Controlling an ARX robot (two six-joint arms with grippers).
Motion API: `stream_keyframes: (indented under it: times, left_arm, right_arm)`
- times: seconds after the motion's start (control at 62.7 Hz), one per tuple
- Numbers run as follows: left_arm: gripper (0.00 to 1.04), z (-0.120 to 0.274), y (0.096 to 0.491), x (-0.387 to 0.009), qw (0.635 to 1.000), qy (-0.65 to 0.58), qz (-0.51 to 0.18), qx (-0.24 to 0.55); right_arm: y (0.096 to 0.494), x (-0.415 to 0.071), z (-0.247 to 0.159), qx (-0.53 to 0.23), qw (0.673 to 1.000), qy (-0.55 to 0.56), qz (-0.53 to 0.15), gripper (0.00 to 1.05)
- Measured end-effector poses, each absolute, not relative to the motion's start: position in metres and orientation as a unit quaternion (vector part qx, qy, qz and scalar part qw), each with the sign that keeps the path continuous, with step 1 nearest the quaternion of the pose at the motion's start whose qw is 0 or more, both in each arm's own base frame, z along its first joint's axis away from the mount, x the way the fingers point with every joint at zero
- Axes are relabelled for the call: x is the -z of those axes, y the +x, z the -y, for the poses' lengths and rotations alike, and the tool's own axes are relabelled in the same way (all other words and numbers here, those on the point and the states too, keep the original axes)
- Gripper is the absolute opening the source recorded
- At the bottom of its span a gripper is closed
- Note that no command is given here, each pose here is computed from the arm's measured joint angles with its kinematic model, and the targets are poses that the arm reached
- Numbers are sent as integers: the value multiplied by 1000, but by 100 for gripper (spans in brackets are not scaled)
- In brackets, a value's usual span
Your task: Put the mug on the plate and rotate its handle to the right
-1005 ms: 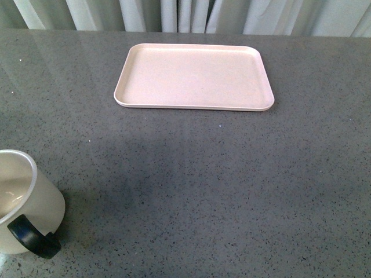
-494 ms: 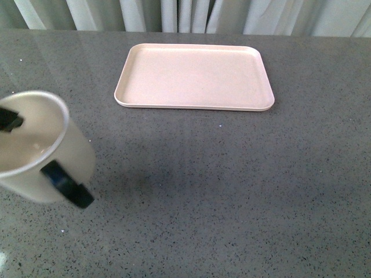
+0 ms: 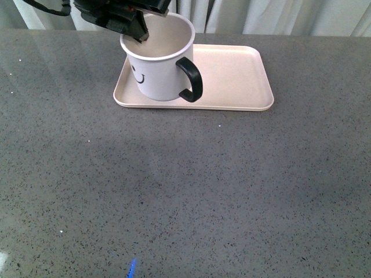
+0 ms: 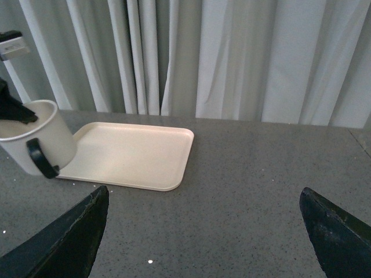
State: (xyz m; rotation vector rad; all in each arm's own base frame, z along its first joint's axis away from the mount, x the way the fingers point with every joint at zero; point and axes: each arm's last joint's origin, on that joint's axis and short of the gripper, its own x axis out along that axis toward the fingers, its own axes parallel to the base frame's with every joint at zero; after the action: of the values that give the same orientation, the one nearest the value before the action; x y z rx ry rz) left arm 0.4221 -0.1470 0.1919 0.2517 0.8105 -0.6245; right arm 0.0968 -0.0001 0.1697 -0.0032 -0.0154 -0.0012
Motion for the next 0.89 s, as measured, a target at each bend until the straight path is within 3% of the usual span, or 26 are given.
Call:
stream_keyframes:
  times: [0.319, 0.893]
  left_arm:
    - [2, 173, 446, -187, 860, 131, -386, 308]
    - [2, 174, 448, -189, 864, 125, -383, 301]
  right_arm:
    - [97, -170, 0, 1, 1000, -2, 8, 96]
    - [97, -170, 0, 1, 1000, -2, 8, 96]
